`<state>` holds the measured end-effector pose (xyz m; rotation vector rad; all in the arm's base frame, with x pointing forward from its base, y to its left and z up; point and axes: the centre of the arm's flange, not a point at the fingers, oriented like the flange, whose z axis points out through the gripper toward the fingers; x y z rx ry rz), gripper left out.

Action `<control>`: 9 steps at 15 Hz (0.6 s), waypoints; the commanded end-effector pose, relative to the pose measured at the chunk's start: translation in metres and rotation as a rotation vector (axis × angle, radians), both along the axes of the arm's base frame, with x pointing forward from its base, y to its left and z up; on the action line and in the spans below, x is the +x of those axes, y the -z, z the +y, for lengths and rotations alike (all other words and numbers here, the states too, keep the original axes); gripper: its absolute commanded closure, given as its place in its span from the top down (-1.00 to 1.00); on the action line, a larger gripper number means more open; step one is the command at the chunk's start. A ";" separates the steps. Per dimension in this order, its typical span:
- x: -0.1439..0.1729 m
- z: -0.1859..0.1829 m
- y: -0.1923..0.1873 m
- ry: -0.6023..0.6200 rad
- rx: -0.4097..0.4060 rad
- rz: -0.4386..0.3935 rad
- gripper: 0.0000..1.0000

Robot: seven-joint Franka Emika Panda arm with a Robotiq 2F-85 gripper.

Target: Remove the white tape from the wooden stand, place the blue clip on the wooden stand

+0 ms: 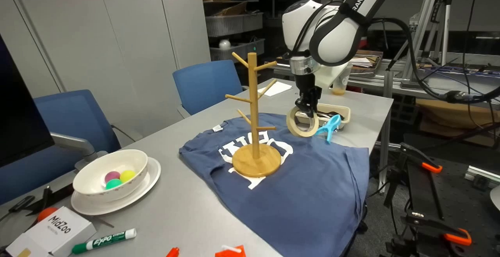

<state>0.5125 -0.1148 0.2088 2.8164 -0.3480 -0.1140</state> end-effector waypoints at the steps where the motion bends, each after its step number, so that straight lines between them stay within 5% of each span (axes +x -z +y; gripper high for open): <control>1: 0.011 0.001 0.004 -0.004 -0.013 0.045 0.13; 6: 0.010 0.006 -0.007 -0.020 -0.010 0.037 0.87; 9: 0.005 0.010 -0.012 -0.058 -0.034 0.048 1.00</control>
